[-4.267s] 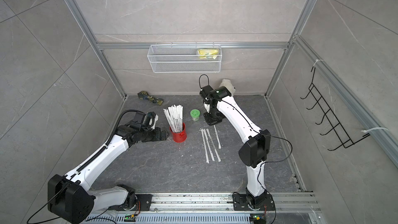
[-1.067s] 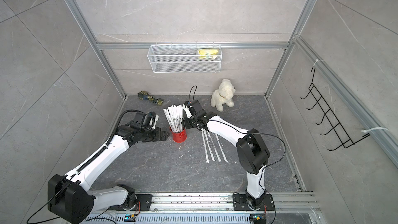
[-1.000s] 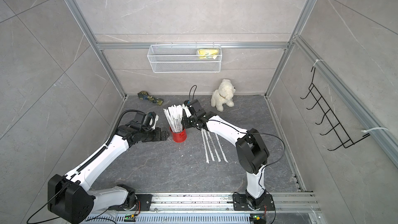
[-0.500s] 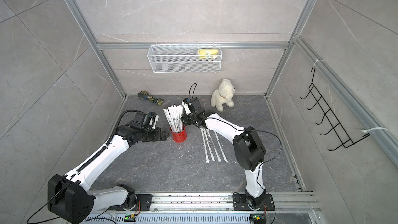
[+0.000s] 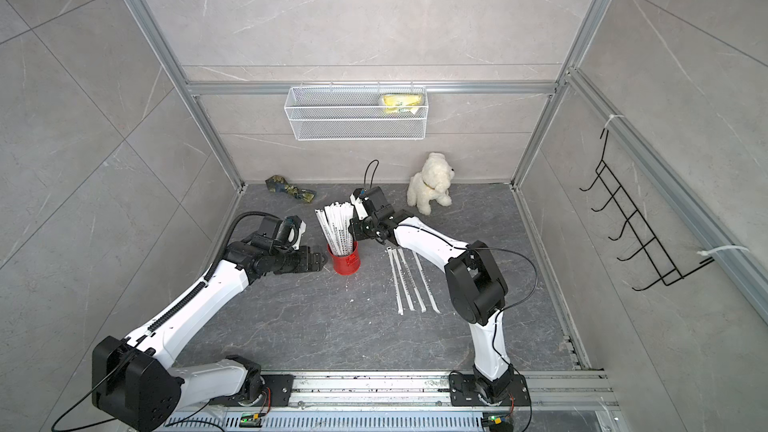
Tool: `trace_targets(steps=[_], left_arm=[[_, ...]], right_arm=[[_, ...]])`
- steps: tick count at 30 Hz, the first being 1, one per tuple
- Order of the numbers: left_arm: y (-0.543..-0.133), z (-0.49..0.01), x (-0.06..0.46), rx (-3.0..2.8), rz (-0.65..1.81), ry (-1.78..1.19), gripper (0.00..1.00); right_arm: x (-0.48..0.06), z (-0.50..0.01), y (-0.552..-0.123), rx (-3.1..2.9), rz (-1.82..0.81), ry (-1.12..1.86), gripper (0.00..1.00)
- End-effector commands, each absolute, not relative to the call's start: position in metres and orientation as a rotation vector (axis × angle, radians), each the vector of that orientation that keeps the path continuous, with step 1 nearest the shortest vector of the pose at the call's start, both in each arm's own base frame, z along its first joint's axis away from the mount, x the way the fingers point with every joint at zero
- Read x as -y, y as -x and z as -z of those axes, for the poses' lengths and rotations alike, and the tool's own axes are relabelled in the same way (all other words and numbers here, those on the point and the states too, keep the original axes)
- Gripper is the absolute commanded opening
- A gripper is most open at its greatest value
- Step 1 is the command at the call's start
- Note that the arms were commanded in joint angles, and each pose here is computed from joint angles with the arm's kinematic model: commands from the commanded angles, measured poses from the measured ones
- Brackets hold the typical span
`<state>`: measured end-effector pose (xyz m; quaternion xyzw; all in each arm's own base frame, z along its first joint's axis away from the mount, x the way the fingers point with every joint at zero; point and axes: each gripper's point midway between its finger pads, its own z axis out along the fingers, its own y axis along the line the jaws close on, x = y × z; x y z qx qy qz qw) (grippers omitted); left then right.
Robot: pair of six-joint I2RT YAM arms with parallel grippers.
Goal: Take the straws out of the storage container
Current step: Pick up the straw from the container.
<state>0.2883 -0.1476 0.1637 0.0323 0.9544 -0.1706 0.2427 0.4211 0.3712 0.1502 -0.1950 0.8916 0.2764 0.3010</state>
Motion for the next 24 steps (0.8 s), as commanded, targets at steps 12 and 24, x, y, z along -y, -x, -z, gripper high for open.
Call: trace_targets(steps=[12,24], left_arm=[[-0.292,-0.184,0.151,-2.557,0.477,-0.133,0.99],[-0.292,-0.183,0.151,-2.56,0.475,-0.133,0.99]], right_arm=[[-0.371,-0.166,-0.42,-2.341,-0.741,0.551,0.15],[-0.358,-0.168,-0.407,-2.348,-0.712,0.564,0.1]])
